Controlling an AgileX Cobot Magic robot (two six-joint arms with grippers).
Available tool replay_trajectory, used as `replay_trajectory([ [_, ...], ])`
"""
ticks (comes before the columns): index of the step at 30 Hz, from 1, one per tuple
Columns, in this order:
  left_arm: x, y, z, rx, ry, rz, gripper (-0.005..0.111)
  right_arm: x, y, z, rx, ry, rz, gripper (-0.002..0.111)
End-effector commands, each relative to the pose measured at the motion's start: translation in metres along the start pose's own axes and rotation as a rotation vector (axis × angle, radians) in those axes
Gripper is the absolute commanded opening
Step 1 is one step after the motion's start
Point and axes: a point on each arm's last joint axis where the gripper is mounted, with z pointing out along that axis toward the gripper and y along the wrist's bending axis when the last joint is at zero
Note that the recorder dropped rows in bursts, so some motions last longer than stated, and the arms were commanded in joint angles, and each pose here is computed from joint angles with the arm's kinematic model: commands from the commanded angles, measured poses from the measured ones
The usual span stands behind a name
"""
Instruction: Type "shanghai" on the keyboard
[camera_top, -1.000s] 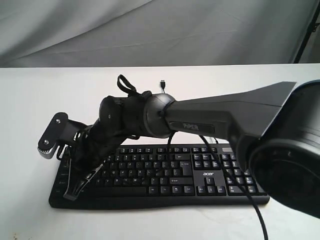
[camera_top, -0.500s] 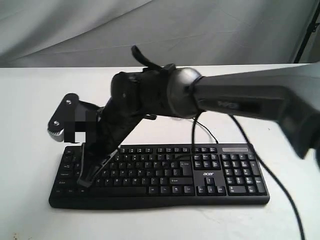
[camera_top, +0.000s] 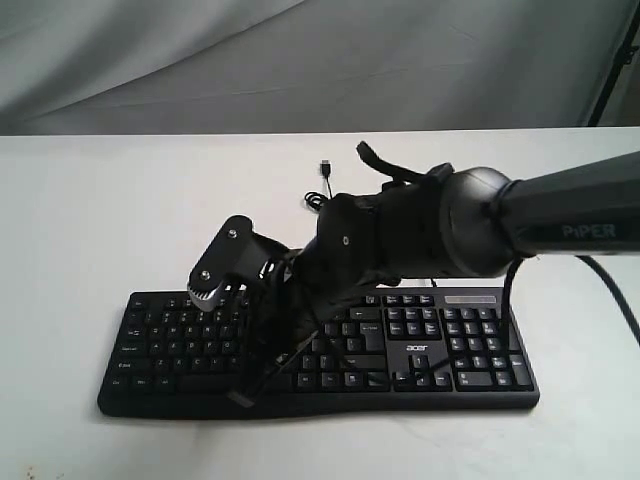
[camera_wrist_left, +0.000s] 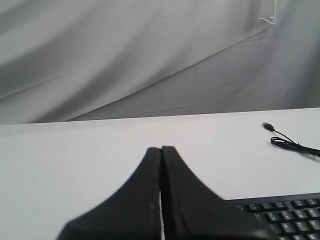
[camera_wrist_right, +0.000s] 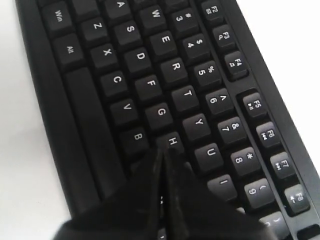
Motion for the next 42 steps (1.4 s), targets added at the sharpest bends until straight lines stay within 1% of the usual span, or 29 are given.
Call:
replay_trajectory([
  [1, 0.000, 0.000, 0.000, 0.007, -0.007, -0.002, 0.000, -0.002, 0.004, 0.002, 0.001, -0.014, -0.014, 0.000],
  [9, 0.000, 0.000, 0.000, 0.007, -0.007, -0.002, 0.000, 0.002, 0.006, 0.013, -0.029, -0.011, -0.007, 0.000],
  [24, 0.000, 0.000, 0.000, 0.007, -0.007, -0.002, 0.000, 0.002, 0.006, 0.013, -0.033, -0.009, -0.008, 0.000],
  [34, 0.000, 0.000, 0.000, 0.007, -0.007, -0.002, 0.000, 0.009, 0.006, 0.025, -0.040, 0.019, -0.001, 0.000],
  [37, 0.000, 0.000, 0.000, 0.007, -0.007, -0.002, 0.000, 0.005, 0.006, 0.022, -0.037, 0.007, -0.004, 0.000],
  [42, 0.000, 0.000, 0.000, 0.007, -0.007, -0.002, 0.000, -0.016, 0.001, 0.013, -0.034, -0.043, -0.019, 0.000],
])
